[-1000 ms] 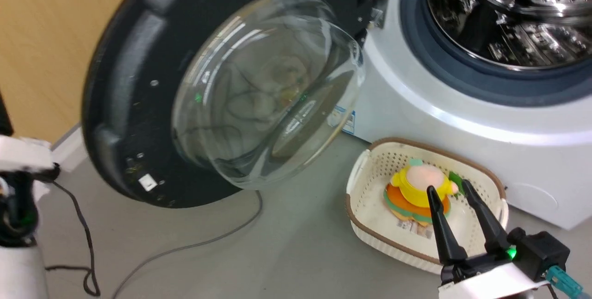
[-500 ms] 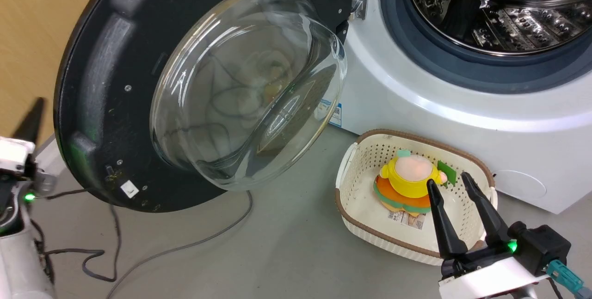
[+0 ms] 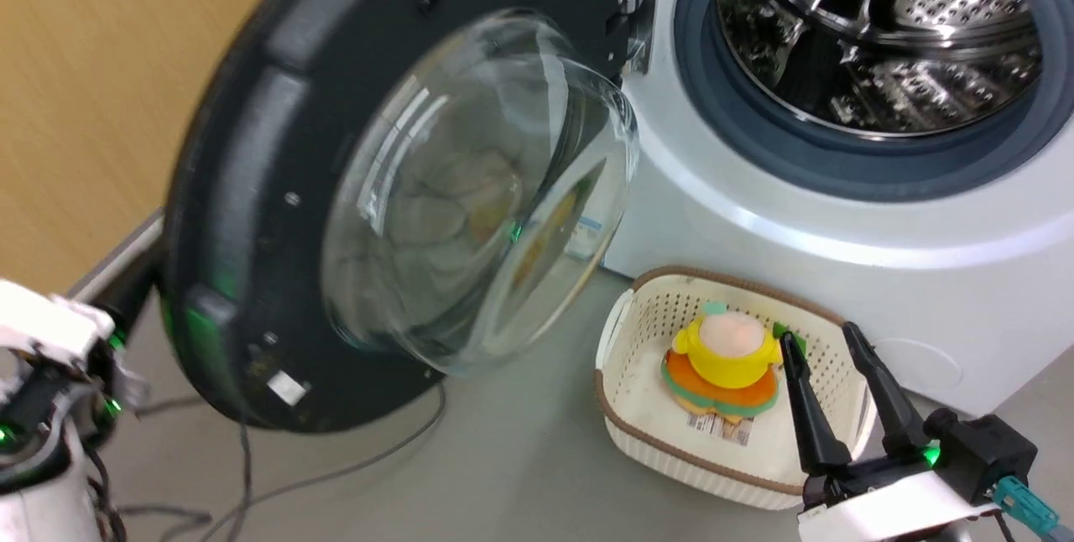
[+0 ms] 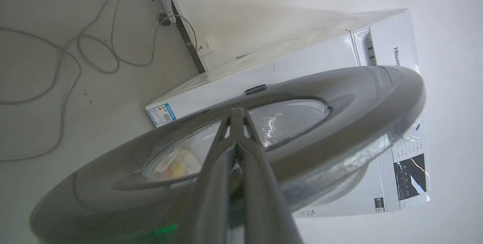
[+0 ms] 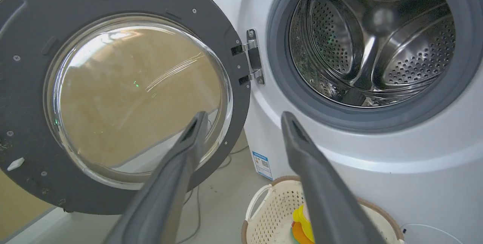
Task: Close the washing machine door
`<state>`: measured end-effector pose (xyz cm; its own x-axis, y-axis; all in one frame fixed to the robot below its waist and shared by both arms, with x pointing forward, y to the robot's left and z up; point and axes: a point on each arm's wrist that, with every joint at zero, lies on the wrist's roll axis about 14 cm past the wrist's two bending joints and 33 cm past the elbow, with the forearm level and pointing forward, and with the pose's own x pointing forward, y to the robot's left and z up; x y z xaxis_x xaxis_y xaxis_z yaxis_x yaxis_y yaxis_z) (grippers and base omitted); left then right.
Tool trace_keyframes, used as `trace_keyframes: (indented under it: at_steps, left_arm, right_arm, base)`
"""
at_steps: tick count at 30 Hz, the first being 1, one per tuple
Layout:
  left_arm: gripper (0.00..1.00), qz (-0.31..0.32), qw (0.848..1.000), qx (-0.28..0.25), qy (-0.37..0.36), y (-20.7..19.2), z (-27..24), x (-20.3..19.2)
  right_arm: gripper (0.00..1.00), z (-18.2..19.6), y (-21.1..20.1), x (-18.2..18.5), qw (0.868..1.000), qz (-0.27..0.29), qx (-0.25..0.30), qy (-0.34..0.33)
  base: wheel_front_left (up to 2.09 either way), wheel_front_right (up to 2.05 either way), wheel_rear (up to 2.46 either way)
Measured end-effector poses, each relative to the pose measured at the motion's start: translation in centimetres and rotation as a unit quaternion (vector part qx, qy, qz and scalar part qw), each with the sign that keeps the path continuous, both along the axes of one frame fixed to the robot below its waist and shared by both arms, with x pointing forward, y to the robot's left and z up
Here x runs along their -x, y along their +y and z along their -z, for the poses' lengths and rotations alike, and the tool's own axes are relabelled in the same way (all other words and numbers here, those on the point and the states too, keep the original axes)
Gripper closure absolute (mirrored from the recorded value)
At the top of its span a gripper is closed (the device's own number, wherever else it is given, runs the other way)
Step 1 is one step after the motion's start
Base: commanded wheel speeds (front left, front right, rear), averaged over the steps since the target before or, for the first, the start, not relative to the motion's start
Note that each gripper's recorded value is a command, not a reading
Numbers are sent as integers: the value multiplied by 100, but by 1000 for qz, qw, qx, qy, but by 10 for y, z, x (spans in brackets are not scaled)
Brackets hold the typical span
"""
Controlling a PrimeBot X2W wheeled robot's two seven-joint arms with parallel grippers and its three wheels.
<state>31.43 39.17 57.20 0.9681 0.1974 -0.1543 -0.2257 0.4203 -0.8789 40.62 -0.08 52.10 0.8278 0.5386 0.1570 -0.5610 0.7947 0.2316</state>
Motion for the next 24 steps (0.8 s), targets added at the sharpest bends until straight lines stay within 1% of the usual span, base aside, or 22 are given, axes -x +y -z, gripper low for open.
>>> trace_keyframes:
  at_steps: [7, 11, 14, 18, 24]
  left_arm:
    - [100, 70, 997, 30, 7, -55, 13, 8]
    - [100, 110, 992, 56, 5, -87, 17, 9]
    - [100, 138, 988, 66, 3, -106, 19, 9]
    - [100, 174, 981, 81, 8, -133, 25, 7]
    - [100, 233, 966, 109, 3, -183, 31, -4]
  right_arm:
    - [0, -9, -15, 9, 1000, 23, -1, -9]
    - [0, -13, -24, 13, 999, 37, 0, -14]
    - [0, -14, -34, 15, 999, 51, 1, -15]
    - [0, -15, -48, 16, 997, 72, 1, -16]
    - [0, -14, -72, 19, 994, 106, 4, -16]
  base:
    - [0, 0, 0]
    - [0, 0, 0]
    - [0, 0, 0]
    - [0, 0, 0]
    - [0, 0, 0]
